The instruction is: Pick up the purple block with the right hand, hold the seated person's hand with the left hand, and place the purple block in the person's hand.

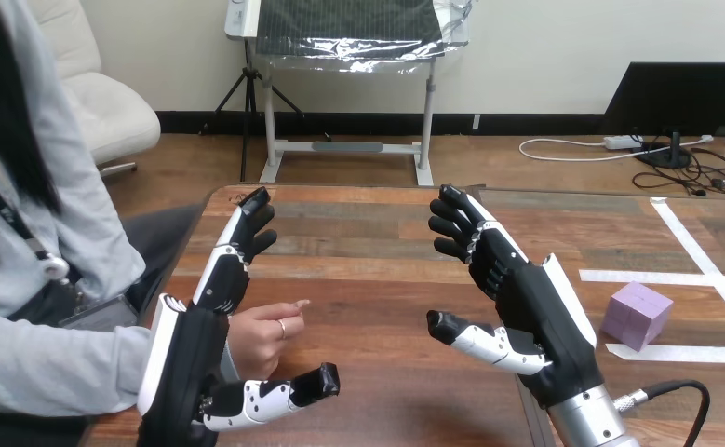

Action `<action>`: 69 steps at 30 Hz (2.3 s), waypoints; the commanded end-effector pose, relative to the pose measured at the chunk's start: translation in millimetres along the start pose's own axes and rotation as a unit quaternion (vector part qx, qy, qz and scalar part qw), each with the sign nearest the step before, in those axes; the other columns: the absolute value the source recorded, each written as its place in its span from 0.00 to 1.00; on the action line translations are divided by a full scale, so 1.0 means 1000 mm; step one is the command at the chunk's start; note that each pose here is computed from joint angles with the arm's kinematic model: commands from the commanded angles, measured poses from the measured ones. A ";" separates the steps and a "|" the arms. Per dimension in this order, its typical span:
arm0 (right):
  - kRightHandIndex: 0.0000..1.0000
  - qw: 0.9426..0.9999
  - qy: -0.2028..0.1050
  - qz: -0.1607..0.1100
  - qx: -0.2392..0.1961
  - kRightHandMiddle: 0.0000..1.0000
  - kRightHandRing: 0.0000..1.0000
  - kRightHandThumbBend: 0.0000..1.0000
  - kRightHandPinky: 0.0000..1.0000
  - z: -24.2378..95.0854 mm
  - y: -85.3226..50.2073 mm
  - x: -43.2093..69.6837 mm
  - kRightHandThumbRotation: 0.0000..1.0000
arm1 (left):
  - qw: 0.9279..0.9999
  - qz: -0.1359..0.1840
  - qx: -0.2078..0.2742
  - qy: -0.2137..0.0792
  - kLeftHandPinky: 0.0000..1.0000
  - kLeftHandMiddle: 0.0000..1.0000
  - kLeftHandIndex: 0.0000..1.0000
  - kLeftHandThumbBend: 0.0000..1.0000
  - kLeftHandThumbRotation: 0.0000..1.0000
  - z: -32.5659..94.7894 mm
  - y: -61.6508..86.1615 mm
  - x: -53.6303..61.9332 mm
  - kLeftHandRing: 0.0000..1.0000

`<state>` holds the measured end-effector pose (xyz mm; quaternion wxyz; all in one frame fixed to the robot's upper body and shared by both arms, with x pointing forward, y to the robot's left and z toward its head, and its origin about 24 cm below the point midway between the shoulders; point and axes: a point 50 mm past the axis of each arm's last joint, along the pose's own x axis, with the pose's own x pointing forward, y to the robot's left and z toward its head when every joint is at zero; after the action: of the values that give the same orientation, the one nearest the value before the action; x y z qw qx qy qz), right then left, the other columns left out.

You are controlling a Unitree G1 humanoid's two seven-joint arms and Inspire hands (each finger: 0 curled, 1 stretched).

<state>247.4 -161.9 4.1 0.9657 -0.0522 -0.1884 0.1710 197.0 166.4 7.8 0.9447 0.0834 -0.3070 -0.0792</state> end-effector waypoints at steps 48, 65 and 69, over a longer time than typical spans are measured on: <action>0.92 0.999 -0.036 -0.023 -0.005 0.91 0.89 1.00 0.86 0.008 -0.009 0.018 0.51 | 1.000 0.011 0.001 -0.023 0.88 0.95 0.93 1.00 0.53 0.001 0.003 0.014 0.93; 0.91 0.998 -0.045 -0.041 -0.010 0.89 0.88 1.00 0.85 0.013 -0.025 0.026 0.49 | 1.000 0.009 0.002 -0.024 0.88 0.95 0.93 1.00 0.53 0.000 0.003 0.017 0.93; 0.90 0.997 -0.048 -0.056 -0.014 0.88 0.87 1.00 0.84 0.014 -0.032 0.028 0.49 | 1.000 0.009 -0.002 -0.024 0.88 0.95 0.93 1.00 0.52 -0.001 0.003 0.017 0.93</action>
<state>251.3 -174.0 2.0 0.9733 -0.0414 -0.1799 0.1367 197.7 167.6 7.4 0.9453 0.0852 -0.3049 -0.0787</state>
